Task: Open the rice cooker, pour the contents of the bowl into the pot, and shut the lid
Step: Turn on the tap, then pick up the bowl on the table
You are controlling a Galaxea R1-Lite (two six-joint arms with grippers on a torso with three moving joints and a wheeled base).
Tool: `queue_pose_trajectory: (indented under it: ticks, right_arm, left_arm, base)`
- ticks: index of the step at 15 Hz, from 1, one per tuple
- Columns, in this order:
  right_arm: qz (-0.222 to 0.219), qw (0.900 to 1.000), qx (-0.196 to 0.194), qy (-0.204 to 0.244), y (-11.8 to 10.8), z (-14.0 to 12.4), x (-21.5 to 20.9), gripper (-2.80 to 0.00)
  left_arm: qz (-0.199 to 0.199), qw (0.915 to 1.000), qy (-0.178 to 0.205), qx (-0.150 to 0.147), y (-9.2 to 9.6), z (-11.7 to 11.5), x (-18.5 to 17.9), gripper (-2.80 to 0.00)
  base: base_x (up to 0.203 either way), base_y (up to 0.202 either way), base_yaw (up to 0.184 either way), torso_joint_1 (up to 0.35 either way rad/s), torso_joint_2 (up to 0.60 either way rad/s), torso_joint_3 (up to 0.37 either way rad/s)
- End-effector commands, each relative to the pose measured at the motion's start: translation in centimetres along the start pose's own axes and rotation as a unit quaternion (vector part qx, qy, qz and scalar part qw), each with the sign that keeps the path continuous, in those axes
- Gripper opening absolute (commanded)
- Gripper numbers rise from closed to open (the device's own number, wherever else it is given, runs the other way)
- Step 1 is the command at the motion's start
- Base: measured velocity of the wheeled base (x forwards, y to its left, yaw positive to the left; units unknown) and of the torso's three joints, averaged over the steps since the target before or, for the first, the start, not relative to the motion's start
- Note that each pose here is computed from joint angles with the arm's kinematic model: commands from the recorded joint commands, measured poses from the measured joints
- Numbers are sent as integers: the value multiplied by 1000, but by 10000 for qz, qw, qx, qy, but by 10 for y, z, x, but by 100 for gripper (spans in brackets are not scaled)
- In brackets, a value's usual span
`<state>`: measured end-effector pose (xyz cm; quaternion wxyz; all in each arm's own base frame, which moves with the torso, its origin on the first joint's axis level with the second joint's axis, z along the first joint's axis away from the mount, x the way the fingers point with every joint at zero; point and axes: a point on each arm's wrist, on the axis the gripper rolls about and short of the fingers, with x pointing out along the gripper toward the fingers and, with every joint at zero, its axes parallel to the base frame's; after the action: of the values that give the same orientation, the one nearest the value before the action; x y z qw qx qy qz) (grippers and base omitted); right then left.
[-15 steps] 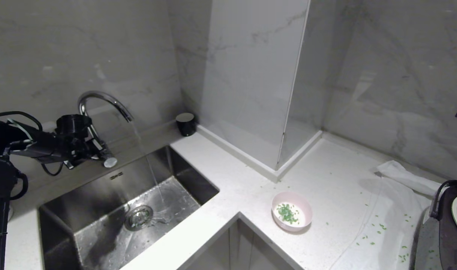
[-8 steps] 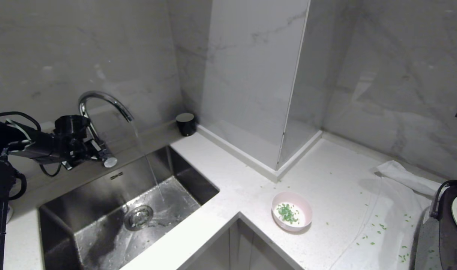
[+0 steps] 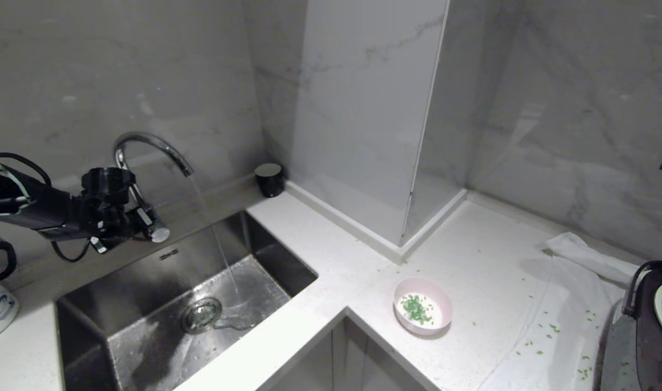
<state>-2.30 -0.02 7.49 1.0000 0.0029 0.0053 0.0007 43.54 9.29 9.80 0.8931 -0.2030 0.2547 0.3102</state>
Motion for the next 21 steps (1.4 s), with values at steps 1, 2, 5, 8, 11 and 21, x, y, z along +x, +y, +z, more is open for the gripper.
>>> queue_pose_trajectory:
  ticks: [1, 2, 5, 8, 11, 21]
  right_arm:
    - [0, 10000, 2, 0, 0, 0, 0, -280]
    - [0, 10000, 2, 0, 0, 0, 0, -280]
    - [4, 10000, 2, 1, 0, 0, 0, -280]
    - [0, 10000, 2, 0, 0, 0, 0, -280]
    - [3, 10000, 2, 1, 0, 0, 0, -280]
    - [0, 10000, 2, 0, 0, 0, 0, -280]
  left_arm:
    - [-260, 9996, 85, 76, -2, -2, -39, 0]
    - [-428, 9988, 203, 119, -1, -6, -52, 0]
    - [-885, 9931, 713, 294, 9, -30, -87, 0]
    - [-1553, 9842, 741, 409, 27, -53, -121, 0]
    - [-2281, 9678, 362, 1001, 51, -76, -151, 0]
    - [-3066, 9225, -1456, 1838, 104, -89, -251, -280]
  base:
    - [0, 0, 0, 0, 0, 0]
    - [0, 0, 0, 0, 0, 0]
    - [0, 0, 0, 0, 0, 0]
    - [0, 0, 0, 0, 0, 0]
    - [0, 0, 0, 0, 0, 0]
    - [0, 0, 0, 0, 0, 0]
